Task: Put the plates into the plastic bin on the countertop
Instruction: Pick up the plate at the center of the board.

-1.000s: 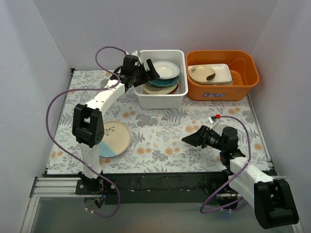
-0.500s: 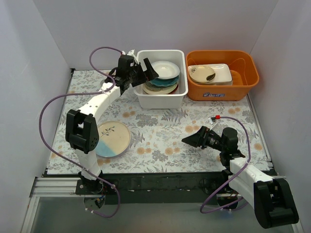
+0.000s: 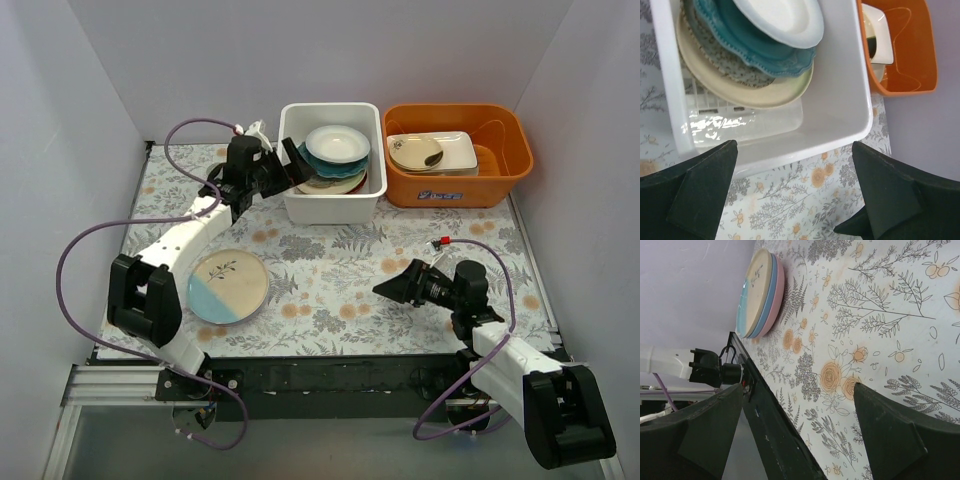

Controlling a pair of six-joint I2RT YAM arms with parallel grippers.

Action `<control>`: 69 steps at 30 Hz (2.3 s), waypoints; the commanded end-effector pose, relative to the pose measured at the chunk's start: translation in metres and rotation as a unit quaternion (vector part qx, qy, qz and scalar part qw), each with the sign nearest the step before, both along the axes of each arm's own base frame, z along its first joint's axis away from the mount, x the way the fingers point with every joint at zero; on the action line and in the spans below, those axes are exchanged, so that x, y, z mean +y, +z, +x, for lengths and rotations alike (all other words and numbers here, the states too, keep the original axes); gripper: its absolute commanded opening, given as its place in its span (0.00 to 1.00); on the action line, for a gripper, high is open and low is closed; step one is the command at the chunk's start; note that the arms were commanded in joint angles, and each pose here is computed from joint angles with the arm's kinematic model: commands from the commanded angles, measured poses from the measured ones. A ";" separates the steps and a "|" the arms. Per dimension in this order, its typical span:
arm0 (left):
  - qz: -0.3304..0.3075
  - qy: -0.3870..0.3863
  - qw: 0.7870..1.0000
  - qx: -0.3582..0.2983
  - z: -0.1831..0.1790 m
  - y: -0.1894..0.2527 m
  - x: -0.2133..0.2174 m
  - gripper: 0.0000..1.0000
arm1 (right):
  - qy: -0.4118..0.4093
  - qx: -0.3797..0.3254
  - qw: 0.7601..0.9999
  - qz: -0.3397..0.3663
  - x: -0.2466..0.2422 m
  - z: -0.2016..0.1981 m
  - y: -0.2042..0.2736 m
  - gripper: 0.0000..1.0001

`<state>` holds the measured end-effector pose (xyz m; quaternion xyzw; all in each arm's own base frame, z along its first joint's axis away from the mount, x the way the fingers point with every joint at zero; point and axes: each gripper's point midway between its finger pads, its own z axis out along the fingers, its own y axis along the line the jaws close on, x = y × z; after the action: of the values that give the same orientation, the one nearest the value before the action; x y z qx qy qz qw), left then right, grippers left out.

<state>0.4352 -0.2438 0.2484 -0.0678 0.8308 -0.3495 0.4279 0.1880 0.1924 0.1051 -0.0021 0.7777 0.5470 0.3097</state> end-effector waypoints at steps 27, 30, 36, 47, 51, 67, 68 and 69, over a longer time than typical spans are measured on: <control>0.018 0.210 0.978 -0.013 -0.081 -0.025 0.132 0.98 | 0.113 0.004 0.993 -0.025 0.100 0.003 0.002 0.96; 0.008 0.237 0.971 -0.001 -0.085 -0.038 0.149 0.98 | 0.120 0.007 0.992 -0.027 0.112 0.006 0.000 0.95; 0.006 0.305 0.952 0.036 -0.095 -0.074 0.193 0.98 | 0.128 0.001 0.991 -0.034 0.141 0.015 0.002 0.94; 0.046 0.462 0.883 0.067 -0.120 -0.123 0.278 0.98 | 0.147 0.021 0.988 -0.044 0.184 0.015 -0.016 0.90; 0.064 0.491 0.864 0.088 -0.129 -0.142 0.291 0.98 | 0.147 0.022 0.988 -0.043 0.184 0.014 -0.017 0.90; 0.036 0.423 0.891 0.163 -0.146 -0.210 0.263 0.98 | 0.142 0.017 0.988 -0.054 0.176 0.010 -0.017 0.90; 0.027 0.412 0.896 0.162 -0.146 -0.211 0.258 0.98 | 0.141 0.017 0.988 -0.054 0.175 0.010 -0.017 0.90; 0.012 0.395 0.903 0.168 -0.147 -0.215 0.249 0.98 | 0.140 0.017 0.989 -0.054 0.175 0.010 -0.018 0.90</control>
<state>0.2875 0.0391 0.0402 -0.4724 0.7805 -0.0415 0.4072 0.1945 0.3665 0.0745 -0.1107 0.8155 0.5355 0.1897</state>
